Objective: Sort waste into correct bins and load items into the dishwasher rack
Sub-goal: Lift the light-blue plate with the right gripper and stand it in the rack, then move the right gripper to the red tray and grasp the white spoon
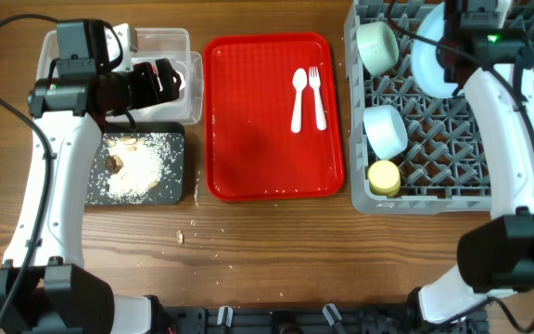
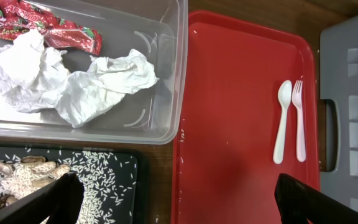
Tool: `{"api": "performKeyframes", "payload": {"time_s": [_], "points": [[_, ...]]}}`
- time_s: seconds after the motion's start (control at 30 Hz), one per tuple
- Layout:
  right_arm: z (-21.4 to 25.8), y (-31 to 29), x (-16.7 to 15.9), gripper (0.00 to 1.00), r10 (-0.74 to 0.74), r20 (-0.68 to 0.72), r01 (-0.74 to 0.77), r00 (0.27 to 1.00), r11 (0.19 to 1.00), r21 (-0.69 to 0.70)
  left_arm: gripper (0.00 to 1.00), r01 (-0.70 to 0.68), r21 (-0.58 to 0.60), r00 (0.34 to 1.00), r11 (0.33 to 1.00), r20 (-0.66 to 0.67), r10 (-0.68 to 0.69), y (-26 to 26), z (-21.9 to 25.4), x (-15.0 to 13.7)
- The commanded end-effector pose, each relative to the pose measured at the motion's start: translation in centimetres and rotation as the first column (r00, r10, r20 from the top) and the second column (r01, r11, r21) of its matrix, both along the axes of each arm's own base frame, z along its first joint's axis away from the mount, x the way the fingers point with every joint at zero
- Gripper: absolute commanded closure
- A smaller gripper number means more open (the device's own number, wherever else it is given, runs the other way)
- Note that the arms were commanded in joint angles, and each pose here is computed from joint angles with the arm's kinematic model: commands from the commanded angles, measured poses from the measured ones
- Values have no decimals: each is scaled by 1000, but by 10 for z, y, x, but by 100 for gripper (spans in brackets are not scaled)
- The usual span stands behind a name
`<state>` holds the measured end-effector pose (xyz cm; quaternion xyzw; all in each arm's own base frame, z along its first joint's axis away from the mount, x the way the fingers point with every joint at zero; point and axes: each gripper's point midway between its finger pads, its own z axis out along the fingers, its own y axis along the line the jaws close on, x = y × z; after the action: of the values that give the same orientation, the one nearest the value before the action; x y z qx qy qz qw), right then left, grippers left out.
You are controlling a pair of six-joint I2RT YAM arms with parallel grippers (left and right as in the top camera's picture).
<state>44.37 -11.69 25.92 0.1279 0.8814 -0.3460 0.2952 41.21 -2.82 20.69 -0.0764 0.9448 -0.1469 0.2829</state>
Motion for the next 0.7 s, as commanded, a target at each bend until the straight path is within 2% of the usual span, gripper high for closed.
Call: {"api": "performKeyframes", "payload": {"time_s": [0.0,0.23,0.27,0.3,0.37,0.43,0.53,0.67], "points": [[-26,-12,10,96,-3,-83,-1,997,999,-47,0,7,10,1000,1000,22,-7,0,7,3],[-54,-12,30,95,50,-147,-60,988,996,-65,0,7,10,1000,1000,22,-7,0,7,3],[-60,-9,33,92,72,-163,-82,984,995,-51,0,7,10,1000,1000,22,-7,0,7,3],[-67,-6,36,84,93,-174,-100,980,995,-30,0,7,10,1000,1000,21,-7,0,7,3],[-76,1,40,59,131,-176,-130,976,991,20,0,7,10,1000,1000,22,-7,0,7,3],[-81,9,43,43,166,-163,-157,972,985,67,0,7,10,1000,1000,22,-7,0,7,3],[-75,20,48,24,214,-120,-200,969,972,122,0,7,10,1000,1000,22,-7,0,7,3],[-54,40,50,13,278,-31,-265,960,938,223,0,7,10,1000,1000,22,-7,0,7,3]]}}
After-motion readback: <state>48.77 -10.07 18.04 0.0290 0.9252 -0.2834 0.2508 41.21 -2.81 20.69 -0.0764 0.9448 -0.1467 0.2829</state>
